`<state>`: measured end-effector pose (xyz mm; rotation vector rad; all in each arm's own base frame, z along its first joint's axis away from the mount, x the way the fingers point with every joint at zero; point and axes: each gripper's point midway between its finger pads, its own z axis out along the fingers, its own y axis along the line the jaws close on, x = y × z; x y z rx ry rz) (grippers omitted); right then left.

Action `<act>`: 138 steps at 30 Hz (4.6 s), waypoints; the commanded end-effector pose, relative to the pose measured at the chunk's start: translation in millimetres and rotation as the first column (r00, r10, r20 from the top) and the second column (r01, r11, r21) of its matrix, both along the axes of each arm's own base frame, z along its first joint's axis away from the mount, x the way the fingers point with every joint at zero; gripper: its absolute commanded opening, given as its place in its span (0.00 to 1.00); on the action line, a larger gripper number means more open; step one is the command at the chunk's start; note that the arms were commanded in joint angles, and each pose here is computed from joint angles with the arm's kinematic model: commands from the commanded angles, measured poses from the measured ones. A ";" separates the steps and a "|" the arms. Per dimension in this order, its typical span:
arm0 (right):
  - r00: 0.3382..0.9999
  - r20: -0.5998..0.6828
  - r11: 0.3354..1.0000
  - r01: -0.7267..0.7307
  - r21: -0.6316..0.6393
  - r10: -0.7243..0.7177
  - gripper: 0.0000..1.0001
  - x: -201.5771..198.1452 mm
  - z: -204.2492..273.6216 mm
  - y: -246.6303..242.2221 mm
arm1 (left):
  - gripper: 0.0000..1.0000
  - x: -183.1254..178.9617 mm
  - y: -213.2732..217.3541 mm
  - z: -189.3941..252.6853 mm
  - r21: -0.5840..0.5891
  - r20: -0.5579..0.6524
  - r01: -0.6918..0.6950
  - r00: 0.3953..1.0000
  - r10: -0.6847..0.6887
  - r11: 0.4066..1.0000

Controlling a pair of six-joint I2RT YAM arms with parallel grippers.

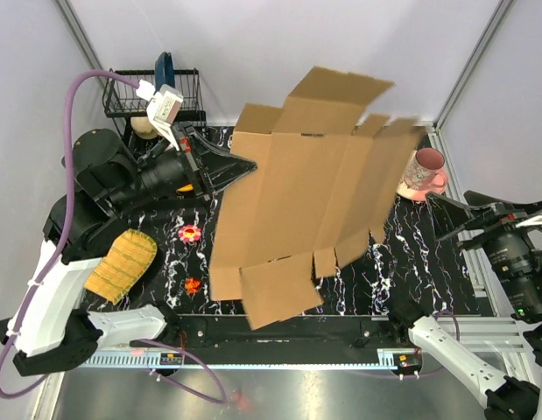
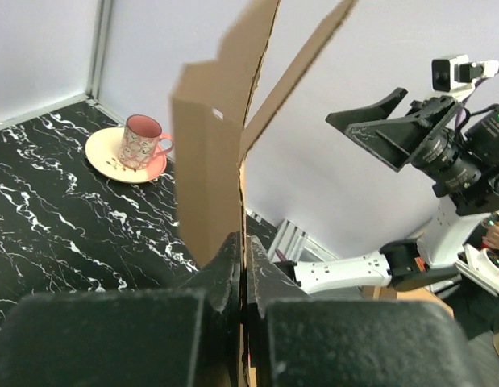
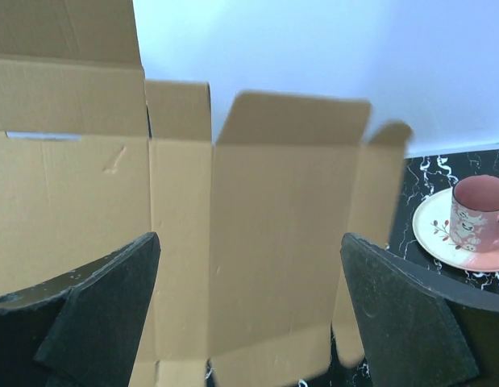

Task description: Fold the paper box

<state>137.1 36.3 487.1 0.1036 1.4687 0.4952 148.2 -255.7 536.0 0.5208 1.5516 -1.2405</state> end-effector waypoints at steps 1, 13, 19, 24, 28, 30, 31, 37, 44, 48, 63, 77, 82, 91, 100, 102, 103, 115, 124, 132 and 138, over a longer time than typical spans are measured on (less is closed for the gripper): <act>0.999 0.034 1.000 0.015 -0.006 -0.015 1.00 -12.9 6.4 -11.1 | 0.01 -18.0 0.4 -1.9 -0.020 0.000 0.198 0.980 -0.198 0.980; 0.997 -0.077 1.000 -0.005 -0.018 0.004 1.00 3.2 -50.8 3.5 | 0.37 213.2 -19.2 -178.9 0.212 -0.465 0.041 0.883 0.064 0.976; 0.987 -0.159 0.999 -0.024 -0.047 0.017 1.00 17.2 -84.9 15.8 | 0.76 312.3 -17.0 -220.0 0.256 -0.506 -0.120 0.829 0.238 0.959; 0.973 -0.226 0.997 -0.067 -0.049 0.054 1.00 35.3 -113.5 36.1 | 0.99 337.7 28.3 -165.4 0.202 -0.331 -0.466 0.795 0.508 0.861; 0.963 -0.260 0.996 -0.086 -0.037 0.074 1.00 50.3 -133.9 50.5 | 0.99 262.2 70.1 -121.2 0.052 -0.274 -0.714 0.662 0.697 0.698; 0.959 -0.273 0.995 -0.095 -0.037 0.081 1.00 55.7 -141.9 55.7 | 0.99 230.6 91.7 -186.3 0.149 -0.341 -0.832 0.465 0.817 0.535; 0.960 -0.266 0.995 -0.096 -0.030 0.085 1.00 58.1 -140.9 57.6 | 0.99 200.3 105.4 -180.5 0.069 -0.469 -0.884 0.381 0.797 0.463; 0.943 -0.296 0.988 -0.157 0.003 0.151 1.00 66.3 -148.1 77.6 | 0.99 105.0 134.2 -308.6 0.213 -0.684 -0.931 0.074 0.725 0.296; 0.918 -0.341 0.979 -0.193 0.057 0.201 1.00 73.4 -172.9 94.8 | 0.99 43.5 179.1 -384.5 0.619 -0.451 -0.783 -0.292 0.843 0.060; 0.899 -0.378 0.975 -0.209 0.072 0.221 1.00 83.8 -191.0 106.7 | 0.99 46.0 186.6 -400.6 0.577 -0.474 -0.816 -0.285 0.833 0.049; 0.877 -0.474 0.934 -0.229 -0.274 0.076 1.00 246.2 -286.0 172.1 | 0.99 77.5 176.1 -374.9 0.413 -0.530 -0.854 0.057 0.846 0.316; 0.777 -0.479 0.751 -0.584 -0.308 0.408 1.00 335.0 -331.7 210.8 | 0.99 48.8 138.6 -359.9 0.294 -0.576 -0.720 0.391 0.718 0.629; 0.574 -0.579 0.691 -0.723 -0.025 0.579 1.00 332.9 -367.4 200.0 | 0.99 40.3 137.1 -364.2 0.282 -0.577 -0.696 0.427 0.696 0.661; 0.435 -0.639 0.626 -0.774 0.094 0.634 1.00 320.9 -399.9 217.9 | 0.99 43.8 126.4 -377.2 0.306 -0.575 -0.659 0.448 0.685 0.687; 0.395 -0.756 0.665 -0.744 0.071 0.522 0.75 314.0 -456.3 227.2 | 0.99 44.7 119.7 -381.1 0.310 -0.589 -0.640 0.451 0.670 0.703; 0.391 -0.767 0.672 -0.737 0.070 0.509 0.65 313.2 -463.4 225.1 | 0.99 44.8 119.4 -379.5 0.309 -0.586 -0.638 0.456 0.670 0.705; 0.396 -0.771 0.679 -0.731 0.064 0.499 0.52 313.9 -464.5 223.7 | 0.99 45.0 119.3 -380.5 0.314 -0.585 -0.637 0.455 0.672 0.704; 0.663 -0.717 0.911 -0.399 -0.099 0.213 0.00 331.3 -386.8 160.2 | 0.99 68.2 131.2 -325.9 0.281 -0.461 -0.714 0.486 0.743 0.641; 0.661 -0.749 0.965 -0.220 -0.139 0.043 0.00 267.1 -378.2 110.9 | 0.99 94.0 123.4 -301.8 0.255 -0.405 -0.744 0.498 0.767 0.618; 0.724 -0.689 0.987 -0.091 -0.132 -0.026 0.00 216.4 -332.2 81.5 | 0.99 109.5 113.3 -306.6 0.283 -0.388 -0.738 0.496 0.777 0.612; 0.715 -0.688 0.992 0.112 -0.066 -0.126 0.00 200.8 -320.6 61.3 | 0.99 127.6 119.1 -329.6 0.404 -0.325 -0.740 0.433 0.841 0.538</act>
